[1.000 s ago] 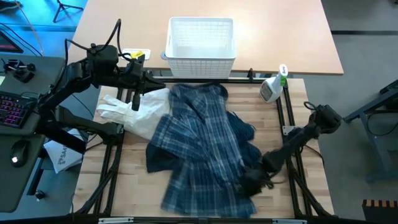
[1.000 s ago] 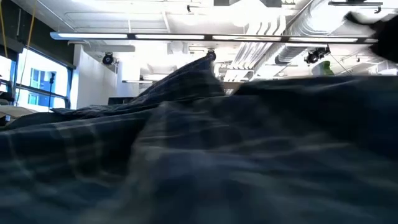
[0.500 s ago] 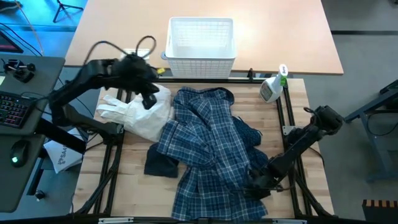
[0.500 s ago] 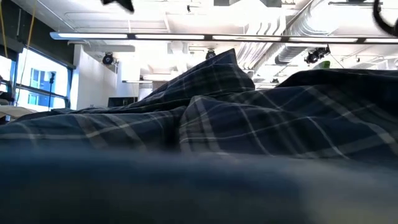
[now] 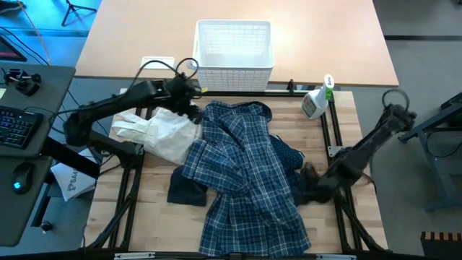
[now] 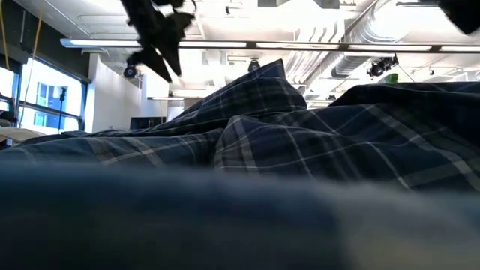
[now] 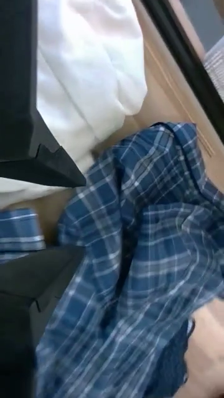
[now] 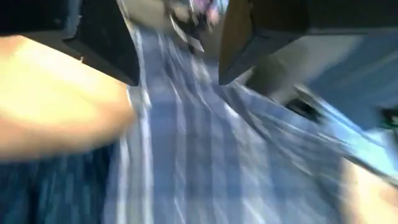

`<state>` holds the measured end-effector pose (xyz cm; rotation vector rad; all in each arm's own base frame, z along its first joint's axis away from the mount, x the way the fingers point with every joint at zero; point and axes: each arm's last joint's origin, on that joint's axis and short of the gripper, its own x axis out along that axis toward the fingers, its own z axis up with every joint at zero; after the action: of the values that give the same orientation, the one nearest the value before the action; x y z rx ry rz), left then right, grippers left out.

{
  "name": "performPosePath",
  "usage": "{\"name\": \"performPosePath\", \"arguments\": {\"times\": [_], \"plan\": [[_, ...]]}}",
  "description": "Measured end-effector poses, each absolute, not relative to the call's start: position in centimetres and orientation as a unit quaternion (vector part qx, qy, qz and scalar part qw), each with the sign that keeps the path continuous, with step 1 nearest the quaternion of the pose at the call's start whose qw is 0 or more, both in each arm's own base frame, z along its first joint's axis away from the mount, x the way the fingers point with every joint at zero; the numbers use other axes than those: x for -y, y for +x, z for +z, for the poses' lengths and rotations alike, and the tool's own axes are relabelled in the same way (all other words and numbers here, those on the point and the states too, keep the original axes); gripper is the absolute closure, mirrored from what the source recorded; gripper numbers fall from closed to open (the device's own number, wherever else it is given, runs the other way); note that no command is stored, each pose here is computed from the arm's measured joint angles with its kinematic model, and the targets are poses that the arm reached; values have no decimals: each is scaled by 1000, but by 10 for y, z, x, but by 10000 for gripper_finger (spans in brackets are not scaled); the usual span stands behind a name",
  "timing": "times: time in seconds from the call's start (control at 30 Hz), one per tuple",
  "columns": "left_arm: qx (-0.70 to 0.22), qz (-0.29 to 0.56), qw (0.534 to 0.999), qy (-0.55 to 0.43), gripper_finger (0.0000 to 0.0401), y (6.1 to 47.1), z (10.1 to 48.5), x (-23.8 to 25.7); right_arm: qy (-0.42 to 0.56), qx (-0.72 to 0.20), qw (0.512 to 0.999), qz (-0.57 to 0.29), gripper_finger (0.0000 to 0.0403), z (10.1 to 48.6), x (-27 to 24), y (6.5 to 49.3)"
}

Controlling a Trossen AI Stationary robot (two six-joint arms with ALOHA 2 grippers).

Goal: Fold laundry
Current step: Fold the blue plaid flannel shirt

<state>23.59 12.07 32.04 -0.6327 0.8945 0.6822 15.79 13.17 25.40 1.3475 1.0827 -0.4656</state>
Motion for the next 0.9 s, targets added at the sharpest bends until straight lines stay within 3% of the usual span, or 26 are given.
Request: {"name": "performPosePath", "arguments": {"times": [0.17,0.4,0.73,0.9], "plan": [[-462,333,765,-302,247,269,285,-140,547,-342,727,-236,170,279,-85,137],[-509,413,689,-310,243,285,231,-169,485,-267,789,-267,184,293,-45,122],[-501,416,675,-346,194,288,198,-206,481,-225,799,-282,194,300,-23,135],[-526,343,704,-330,203,291,185,-216,510,-209,783,-290,194,298,-14,158]]}}
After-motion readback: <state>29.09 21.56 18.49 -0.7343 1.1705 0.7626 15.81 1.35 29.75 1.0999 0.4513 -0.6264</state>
